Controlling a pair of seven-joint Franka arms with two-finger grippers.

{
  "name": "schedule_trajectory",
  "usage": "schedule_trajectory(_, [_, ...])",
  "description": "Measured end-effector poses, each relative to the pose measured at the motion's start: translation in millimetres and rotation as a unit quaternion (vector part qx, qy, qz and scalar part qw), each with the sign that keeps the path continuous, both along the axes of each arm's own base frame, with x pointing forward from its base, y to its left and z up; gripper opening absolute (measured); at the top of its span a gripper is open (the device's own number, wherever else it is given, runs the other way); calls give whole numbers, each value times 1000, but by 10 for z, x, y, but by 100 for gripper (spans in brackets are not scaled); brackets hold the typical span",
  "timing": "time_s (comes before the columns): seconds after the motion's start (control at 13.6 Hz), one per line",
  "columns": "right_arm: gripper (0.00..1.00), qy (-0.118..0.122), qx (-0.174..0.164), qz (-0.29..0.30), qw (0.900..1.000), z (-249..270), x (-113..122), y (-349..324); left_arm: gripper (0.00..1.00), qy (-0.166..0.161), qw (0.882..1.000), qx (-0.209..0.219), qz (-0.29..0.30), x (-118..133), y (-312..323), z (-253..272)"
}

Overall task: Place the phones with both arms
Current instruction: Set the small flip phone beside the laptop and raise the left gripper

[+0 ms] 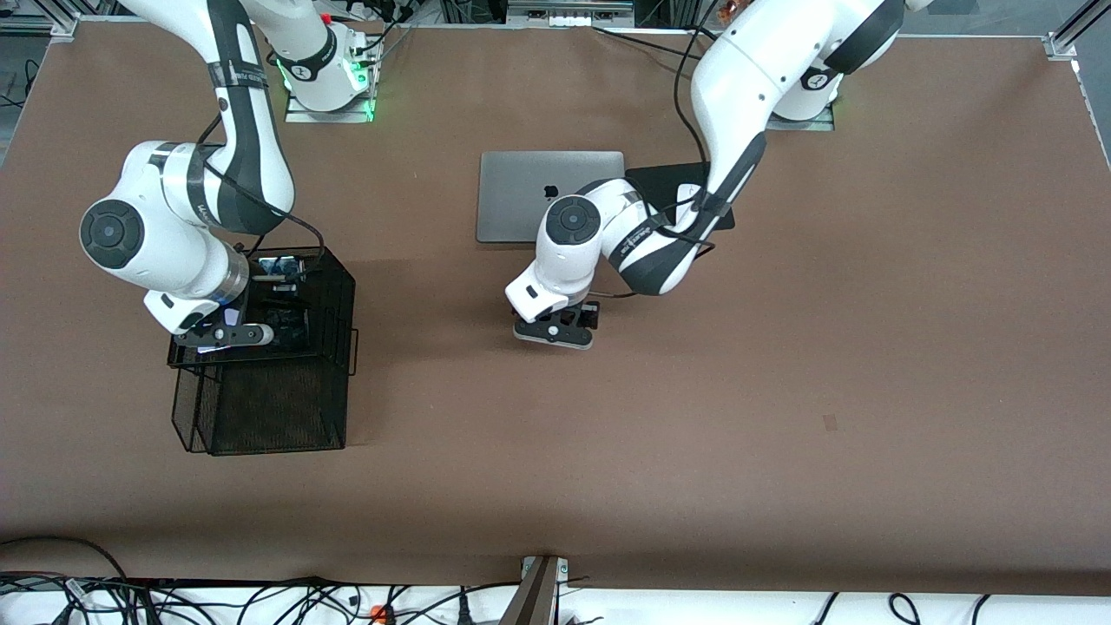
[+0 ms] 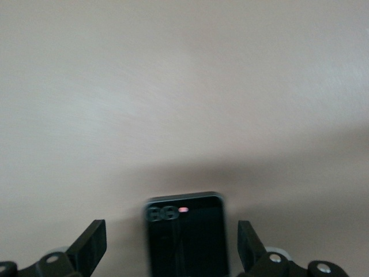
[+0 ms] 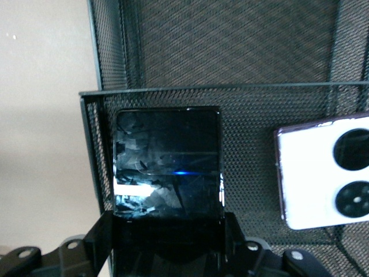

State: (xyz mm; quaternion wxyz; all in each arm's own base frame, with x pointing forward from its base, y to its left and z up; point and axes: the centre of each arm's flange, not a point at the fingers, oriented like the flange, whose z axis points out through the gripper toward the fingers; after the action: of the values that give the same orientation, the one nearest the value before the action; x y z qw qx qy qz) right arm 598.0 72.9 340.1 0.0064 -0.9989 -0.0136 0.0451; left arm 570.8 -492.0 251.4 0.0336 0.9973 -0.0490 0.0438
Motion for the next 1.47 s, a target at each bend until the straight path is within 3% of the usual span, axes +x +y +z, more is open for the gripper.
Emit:
schedule_trajectory(0.37, [79,-14,-4,-9,1000,-28,24,-114,100,-7,995,50,81,456,1056,1569])
schedule_trajectory(0.59, [79,-15,-6,-8,1000,-47,26,-114,100,-1,989,74,125,630,1865,2159])
schedule_trajectory(0.88, [79,-23,-12,-9,1000,-94,42,-125,100,19,990,92,101,556,2329,2609])
schedule_trajectory(1.03, [79,-23,-14,-9,1000,-113,46,-127,100,40,993,65,90,560,2631,2799])
schedule_trajectory(1.32, [82,-24,-14,-10,1000,-113,49,-127,100,39,998,37,34,618,3713,3178])
schedule_trajectory(1.47, [99,-32,-15,-11,999,-96,67,-130,100,41,997,44,40,497,4235,3275])
